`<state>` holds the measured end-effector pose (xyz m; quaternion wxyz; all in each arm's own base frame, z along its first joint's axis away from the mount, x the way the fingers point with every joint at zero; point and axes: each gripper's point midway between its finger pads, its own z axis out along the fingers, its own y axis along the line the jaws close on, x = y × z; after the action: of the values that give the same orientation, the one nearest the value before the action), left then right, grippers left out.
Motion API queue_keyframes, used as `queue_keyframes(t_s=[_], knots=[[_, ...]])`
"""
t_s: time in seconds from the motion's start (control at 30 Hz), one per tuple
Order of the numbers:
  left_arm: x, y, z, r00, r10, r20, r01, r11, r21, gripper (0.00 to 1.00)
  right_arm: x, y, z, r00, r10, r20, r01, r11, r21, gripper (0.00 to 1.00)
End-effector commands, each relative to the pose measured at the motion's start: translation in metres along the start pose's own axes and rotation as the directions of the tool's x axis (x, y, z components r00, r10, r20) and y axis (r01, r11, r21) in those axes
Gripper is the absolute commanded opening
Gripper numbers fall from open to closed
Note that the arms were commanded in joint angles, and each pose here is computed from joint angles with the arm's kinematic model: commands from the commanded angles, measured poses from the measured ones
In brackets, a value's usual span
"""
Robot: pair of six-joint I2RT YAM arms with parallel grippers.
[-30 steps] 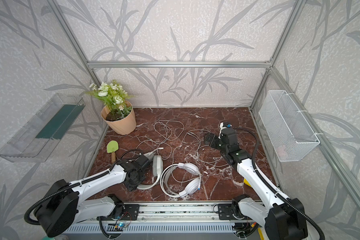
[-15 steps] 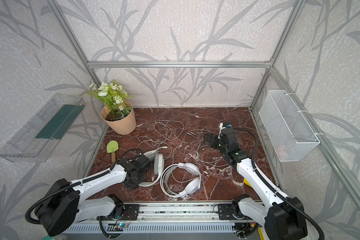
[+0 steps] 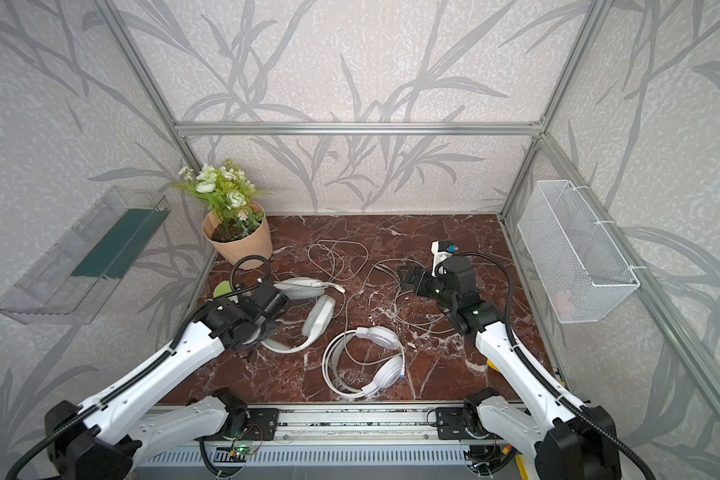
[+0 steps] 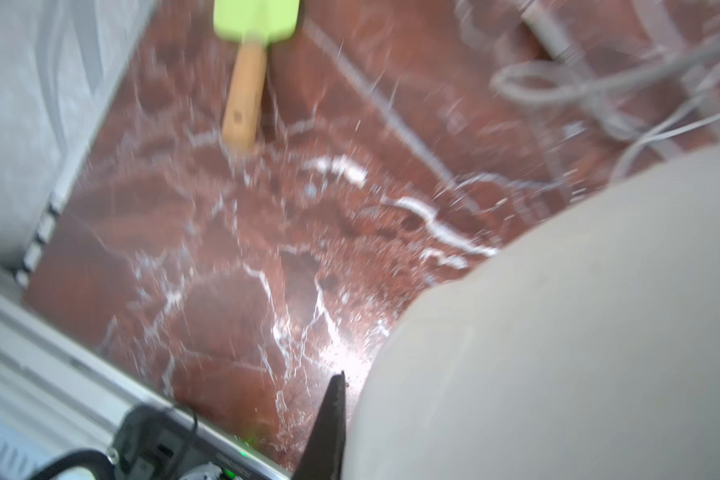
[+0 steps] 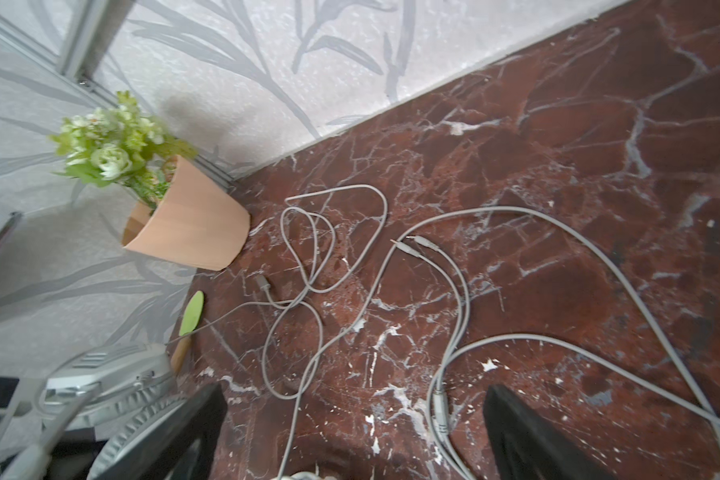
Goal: Wrap the headphones
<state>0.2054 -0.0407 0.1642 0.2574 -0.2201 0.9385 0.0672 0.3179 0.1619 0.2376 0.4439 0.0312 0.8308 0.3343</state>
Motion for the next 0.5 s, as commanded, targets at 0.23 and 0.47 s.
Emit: queue_keyframes(t_s=[0.23,0.47], knots=[[-0.054,-0.014,-0.075,0.931,0.312,0.192,-0.345,0.922,0.177,0.00,-0.046,0.068,-0.070,0.960,-0.123,0.251,0.177,0.963,-0.204,1.00],[-0.066,-0.030,-0.150,0.844,0.231,0.484,-0.464,0.767,0.443,0.00,-0.022,0.097,-0.076,0.917,-0.234,0.324,0.348,0.865,-0.361,0.99]])
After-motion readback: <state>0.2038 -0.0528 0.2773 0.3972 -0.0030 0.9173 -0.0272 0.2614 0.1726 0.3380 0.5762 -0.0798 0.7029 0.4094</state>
